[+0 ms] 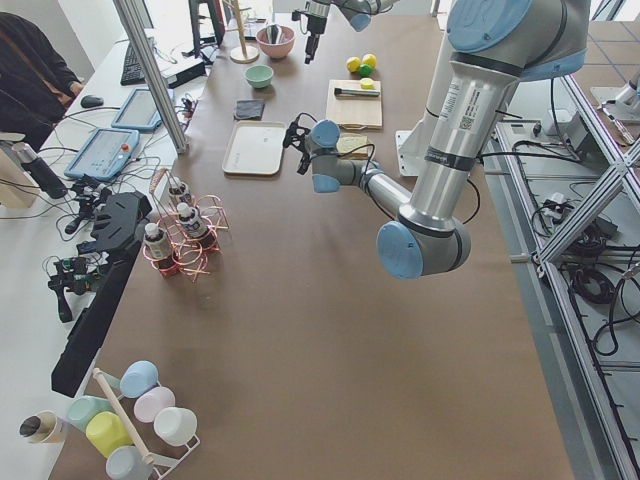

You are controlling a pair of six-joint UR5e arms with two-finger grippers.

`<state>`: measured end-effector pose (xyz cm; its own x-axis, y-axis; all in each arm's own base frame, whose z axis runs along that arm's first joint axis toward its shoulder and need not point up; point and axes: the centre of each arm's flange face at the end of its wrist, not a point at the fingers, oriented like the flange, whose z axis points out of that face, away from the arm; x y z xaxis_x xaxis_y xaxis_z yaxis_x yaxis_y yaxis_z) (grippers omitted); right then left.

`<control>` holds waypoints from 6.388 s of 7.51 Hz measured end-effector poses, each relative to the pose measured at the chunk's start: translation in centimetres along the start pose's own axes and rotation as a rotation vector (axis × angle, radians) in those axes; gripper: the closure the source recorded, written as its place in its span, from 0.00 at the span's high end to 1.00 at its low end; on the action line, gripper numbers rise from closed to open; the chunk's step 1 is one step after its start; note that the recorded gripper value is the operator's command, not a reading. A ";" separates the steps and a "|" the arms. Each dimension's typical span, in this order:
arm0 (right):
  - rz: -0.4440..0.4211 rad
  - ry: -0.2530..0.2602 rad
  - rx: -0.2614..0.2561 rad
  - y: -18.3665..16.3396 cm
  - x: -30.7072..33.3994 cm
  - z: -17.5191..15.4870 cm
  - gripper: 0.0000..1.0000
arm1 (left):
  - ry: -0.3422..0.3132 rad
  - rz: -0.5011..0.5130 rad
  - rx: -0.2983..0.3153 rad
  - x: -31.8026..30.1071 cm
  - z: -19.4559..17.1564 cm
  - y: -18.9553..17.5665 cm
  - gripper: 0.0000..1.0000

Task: Make sandwich and place on tray
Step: 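Lower the left gripper to the rim of the white plate nearest the robot, then grip the plate rim with the left gripper and slide it onto the tray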

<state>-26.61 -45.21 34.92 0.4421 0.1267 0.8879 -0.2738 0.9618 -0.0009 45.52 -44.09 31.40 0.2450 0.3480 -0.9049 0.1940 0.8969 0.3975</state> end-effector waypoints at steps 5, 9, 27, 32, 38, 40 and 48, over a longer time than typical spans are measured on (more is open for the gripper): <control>-0.009 0.040 0.000 -0.7 3.6 -0.5 0.99 | -0.040 -0.187 -0.087 0.2 1.4 4.6 0.98; -0.063 0.065 -0.035 -3.8 9.9 -2.8 0.99 | -0.038 -0.186 -0.080 2.6 2.9 6.9 0.97; -0.069 0.074 -0.027 -5.0 11.5 -3.1 0.99 | -0.032 -0.182 -0.089 6.0 4.2 16.0 0.00; -0.066 0.078 -0.030 -4.9 11.9 -3.0 0.99 | -0.025 -0.195 -0.088 7.0 2.3 13.5 0.00; -0.065 0.079 -0.029 -4.9 12.0 -2.9 0.99 | -0.164 -0.465 -0.093 9.4 2.7 6.4 0.00; -0.066 0.081 -0.024 -5.0 12.0 -2.9 0.99 | -0.158 -0.625 -0.056 10.4 2.3 4.3 0.00; -0.065 0.086 -0.016 -5.0 12.0 -3.0 0.99 | -0.209 -0.989 0.091 11.2 6.8 -5.6 0.00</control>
<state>-17.38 -47.81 44.27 0.5304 0.0840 0.8436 -0.2292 0.9722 0.0473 53.66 -47.06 20.12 0.0951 -0.6017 -0.7930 0.4689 0.7298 -0.4975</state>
